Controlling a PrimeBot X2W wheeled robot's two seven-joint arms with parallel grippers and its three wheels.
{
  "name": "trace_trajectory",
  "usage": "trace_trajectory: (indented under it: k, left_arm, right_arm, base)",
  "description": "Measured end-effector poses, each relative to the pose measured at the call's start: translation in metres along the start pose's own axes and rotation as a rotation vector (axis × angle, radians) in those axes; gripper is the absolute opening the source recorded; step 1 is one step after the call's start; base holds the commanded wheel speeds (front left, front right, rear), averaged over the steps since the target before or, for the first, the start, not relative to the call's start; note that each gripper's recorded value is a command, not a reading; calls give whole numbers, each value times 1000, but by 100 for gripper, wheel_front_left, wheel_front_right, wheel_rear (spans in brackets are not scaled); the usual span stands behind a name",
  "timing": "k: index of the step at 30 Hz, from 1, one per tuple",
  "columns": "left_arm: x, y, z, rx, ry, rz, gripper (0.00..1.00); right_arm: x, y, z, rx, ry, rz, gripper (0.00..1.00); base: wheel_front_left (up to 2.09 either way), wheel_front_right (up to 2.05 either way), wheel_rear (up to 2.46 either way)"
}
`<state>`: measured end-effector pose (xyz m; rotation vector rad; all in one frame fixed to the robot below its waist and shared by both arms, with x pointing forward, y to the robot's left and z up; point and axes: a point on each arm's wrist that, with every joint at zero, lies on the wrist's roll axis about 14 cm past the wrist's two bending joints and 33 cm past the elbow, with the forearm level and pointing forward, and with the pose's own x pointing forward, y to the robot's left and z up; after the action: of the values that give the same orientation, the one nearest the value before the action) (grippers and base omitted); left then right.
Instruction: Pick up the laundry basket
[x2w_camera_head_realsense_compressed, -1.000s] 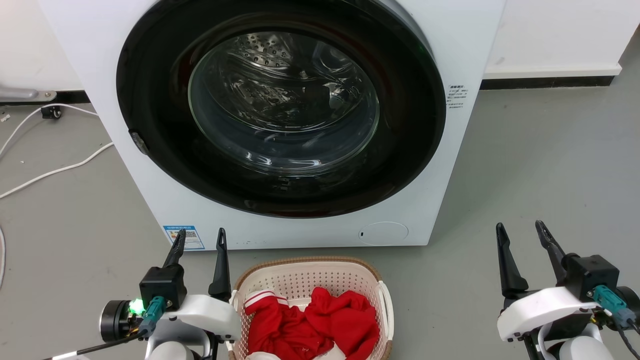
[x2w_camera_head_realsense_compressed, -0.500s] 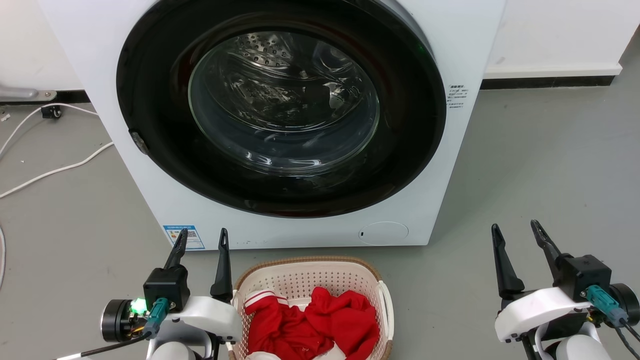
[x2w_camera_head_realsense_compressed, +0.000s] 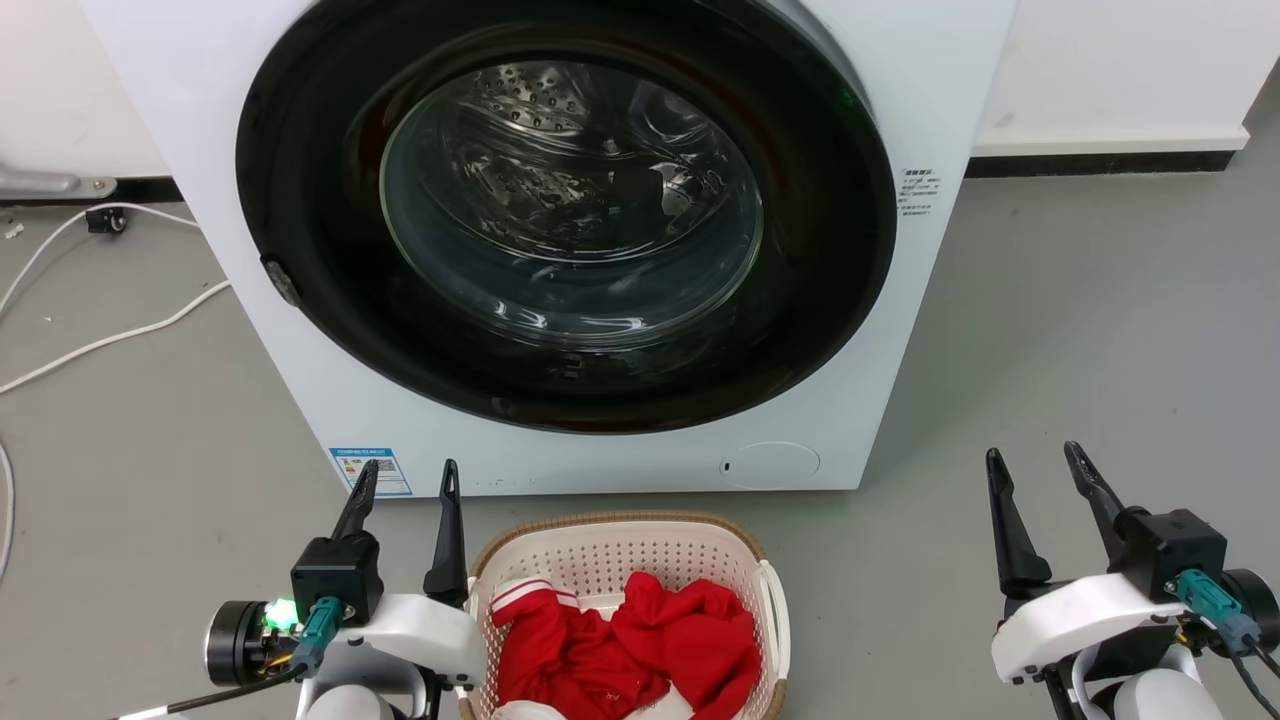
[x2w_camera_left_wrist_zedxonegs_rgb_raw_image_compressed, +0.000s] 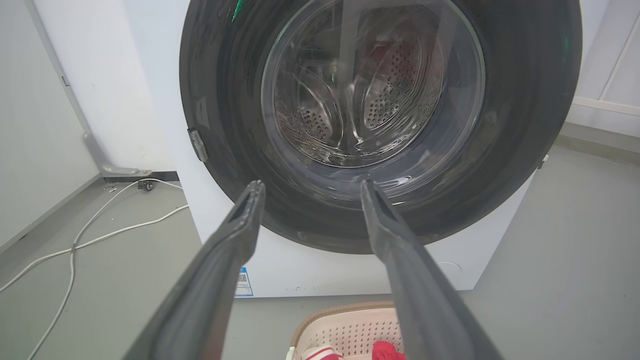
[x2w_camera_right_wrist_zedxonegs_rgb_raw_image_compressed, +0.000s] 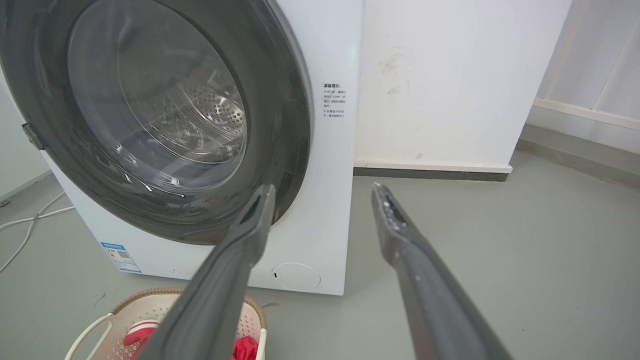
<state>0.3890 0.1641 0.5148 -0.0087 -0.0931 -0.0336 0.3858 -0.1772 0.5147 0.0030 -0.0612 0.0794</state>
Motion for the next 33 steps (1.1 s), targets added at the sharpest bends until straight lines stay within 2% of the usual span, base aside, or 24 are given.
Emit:
trace_trajectory:
  k: [15,23,33]
  left_arm:
    - [24,8,-29,17,76,23,100]
    - [42,11,-66,19,165,32,100]
    - [55,18,-128,11,325,55,100]
  right_arm:
    - [32,17,-41,59,119,45,100]
    - [54,30,-86,86,231,81,100]
    - [59,52,-169,128,475,131,100]
  base:
    - [0,0,0]
    - [0,0,0]
    - [0,0,0]
